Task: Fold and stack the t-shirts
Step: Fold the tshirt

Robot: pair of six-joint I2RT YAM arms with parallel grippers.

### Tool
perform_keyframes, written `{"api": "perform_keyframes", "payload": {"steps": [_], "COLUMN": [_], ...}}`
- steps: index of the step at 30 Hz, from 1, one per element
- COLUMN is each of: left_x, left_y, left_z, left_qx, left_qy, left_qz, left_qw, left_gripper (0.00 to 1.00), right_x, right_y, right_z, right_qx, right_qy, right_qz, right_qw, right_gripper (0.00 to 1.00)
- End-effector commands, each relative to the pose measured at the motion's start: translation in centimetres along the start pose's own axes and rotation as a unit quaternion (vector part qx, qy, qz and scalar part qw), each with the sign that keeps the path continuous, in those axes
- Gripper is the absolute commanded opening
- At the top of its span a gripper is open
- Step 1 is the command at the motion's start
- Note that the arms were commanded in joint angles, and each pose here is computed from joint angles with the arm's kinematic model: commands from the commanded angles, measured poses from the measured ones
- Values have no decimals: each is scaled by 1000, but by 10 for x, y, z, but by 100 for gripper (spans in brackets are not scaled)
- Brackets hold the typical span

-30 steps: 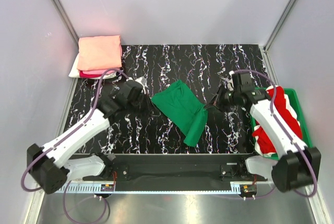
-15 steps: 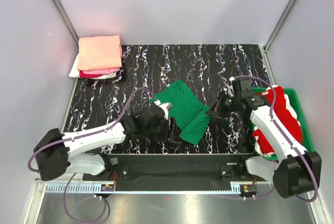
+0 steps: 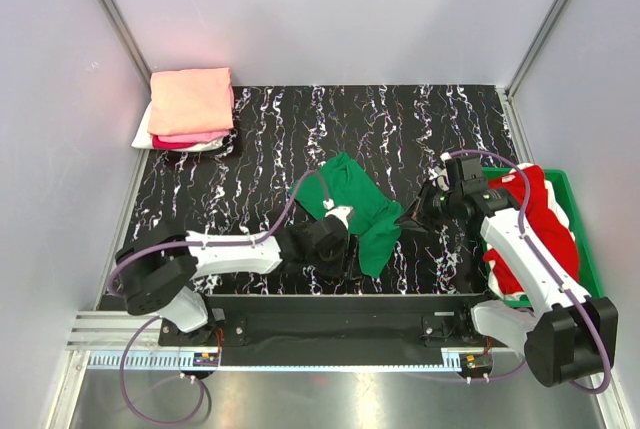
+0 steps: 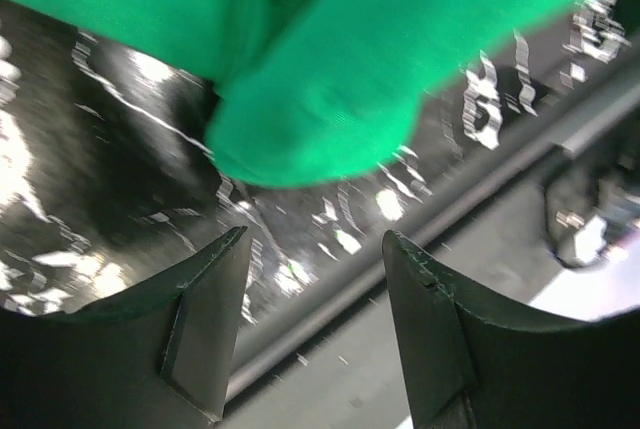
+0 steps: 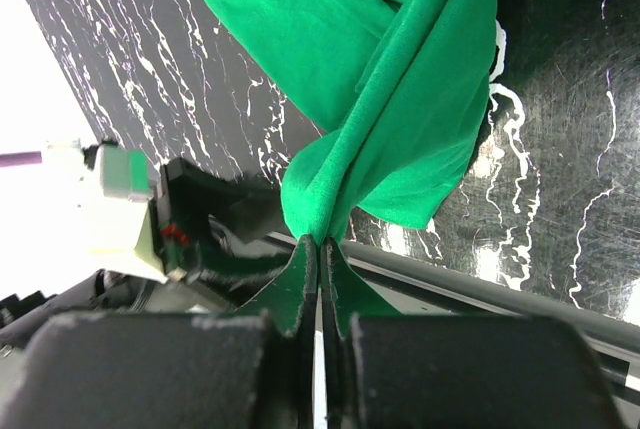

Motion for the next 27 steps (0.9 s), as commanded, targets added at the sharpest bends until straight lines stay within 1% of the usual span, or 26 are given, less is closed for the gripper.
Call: {"api": "perform_keyframes", "payload": {"steps": [1,5,7,9,14,15,16,17,20,21,24,26,27], "left_x": [3,14,18,18,21,23,23,24,24,22,18,17,16], "left_y": [11,23,29,33,40,43,44,45,44,41,32,24,13], "left_z": [-23,-23,-19,-21,-25,-24,-24,-23,-24,-26,-27,-28,-29], "left_qx": [-64,-64,-61,-76,-79,-74,-74,-73,-76,-81,-79,-78,-78], "left_qy": [29,45,47,48,62,64,62,63,64,64,70,71,73], "left_qz": [-30,-67,-73,-69,-77,-80,-81,-80,-76,-73,-65,-66,-67], "left_qw": [997,995,994,994,992,992,992,992,992,992,992,992,992], "left_gripper": [60,59,58,56,51,48,40,35,10,5,0,0,0], "right_x": [10,12,12,14,12,11,10,10,8,7,8,10,11], "right_y": [-8,-9,-9,-10,-9,-9,-8,-8,-7,-6,-7,-9,-12], "right_z": [-5,-8,-8,-8,-9,-9,-10,-10,-12,-12,-14,-15,-14], "right_qx": [-12,-14,-10,-11,-7,-6,-6,-6,-6,-6,-7,-9,-8], "right_qy": [-16,-18,-18,-20,-21,-21,-21,-21,-19,-18,-19,-21,-21], "right_qz": [-9,-10,-9,-12,-7,-5,-4,-3,1,2,3,2,0], "right_qw": [1000,1000,1000,1000,1000,1000,1000,1000,1000,1000,1000,1000,1000], "right_gripper": [0,0,0,0,0,0,0,0,0,0,0,0,0]}}
Point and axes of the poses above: each gripper's point midway between its finger pads, its own y axis out along the fingers, its own x axis along the line the jaws close on, z = x × y, the point moved 6 cm from there along -y, back along the fingers, and after that the axes turned 14 degrees about y, right-handed, at the moved point
